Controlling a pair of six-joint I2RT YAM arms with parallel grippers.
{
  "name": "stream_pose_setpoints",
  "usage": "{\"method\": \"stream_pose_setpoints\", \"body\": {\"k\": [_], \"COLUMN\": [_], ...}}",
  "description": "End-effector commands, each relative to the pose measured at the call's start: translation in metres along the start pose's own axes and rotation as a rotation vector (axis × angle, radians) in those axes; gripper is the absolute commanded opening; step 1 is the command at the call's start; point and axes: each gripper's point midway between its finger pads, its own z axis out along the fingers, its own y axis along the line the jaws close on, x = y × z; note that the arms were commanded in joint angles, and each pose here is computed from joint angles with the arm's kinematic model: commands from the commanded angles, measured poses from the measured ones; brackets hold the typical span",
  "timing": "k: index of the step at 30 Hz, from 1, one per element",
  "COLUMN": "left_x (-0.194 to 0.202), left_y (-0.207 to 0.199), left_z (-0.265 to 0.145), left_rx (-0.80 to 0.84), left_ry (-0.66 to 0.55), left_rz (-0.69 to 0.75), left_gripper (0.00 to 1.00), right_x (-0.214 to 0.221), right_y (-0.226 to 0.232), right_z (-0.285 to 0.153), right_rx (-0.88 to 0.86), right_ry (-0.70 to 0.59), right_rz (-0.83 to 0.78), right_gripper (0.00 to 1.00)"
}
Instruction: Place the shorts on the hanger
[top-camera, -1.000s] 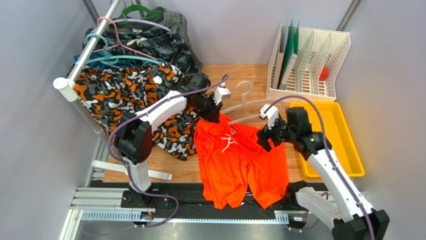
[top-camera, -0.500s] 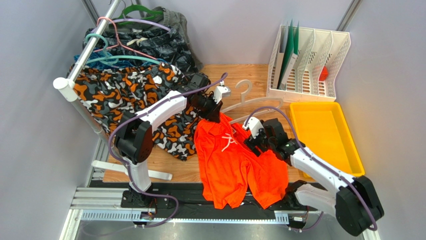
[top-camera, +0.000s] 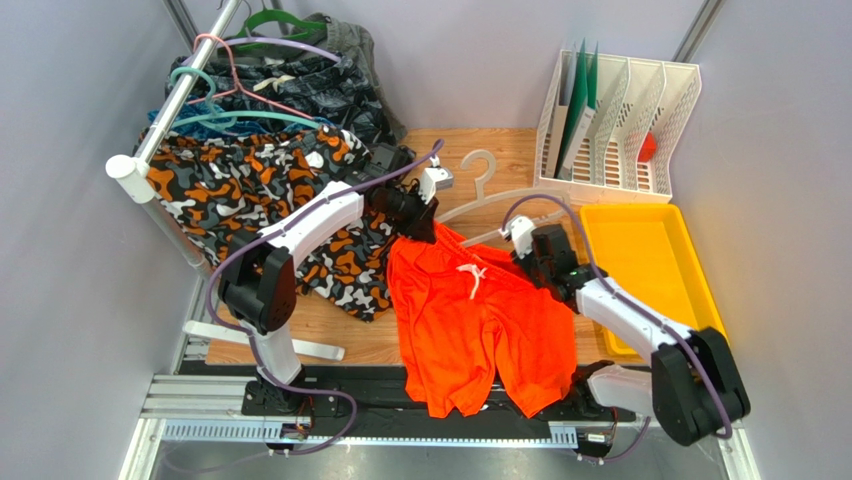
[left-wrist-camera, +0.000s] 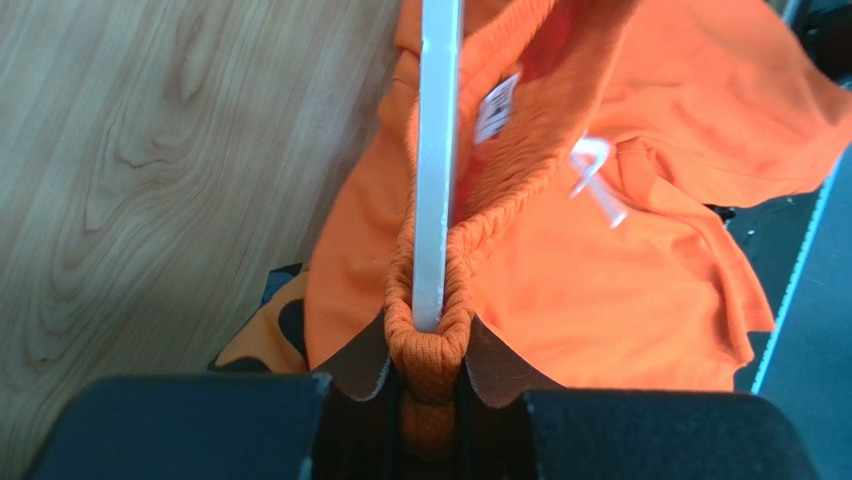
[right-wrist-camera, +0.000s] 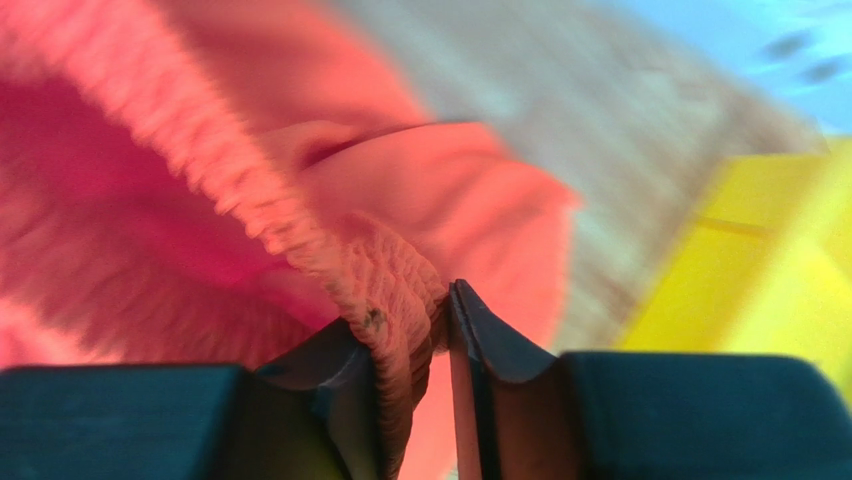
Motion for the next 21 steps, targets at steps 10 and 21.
{"method": "stream_pose_setpoints", "body": {"k": [10, 21], "left_x": [0.006, 0.049], "left_y": [-0.026, -0.03], "left_z": [-0.053, -0.055], "left_rx": [0.009, 0.021], "left_ry": [-0.112, -0.031], "left_rz": [0.206, 0.353], "left_gripper": [0.0, 0.0], "right_x": [0.045, 0.062], "right_y": [-0.117, -0.182], "right_z": [-0.053, -0.063], "right_rx": [0.106, 0.193], "right_ry": [0.093, 0.094], "right_rz": [0.501, 0.771], "right_gripper": [0.0, 0.0]}}
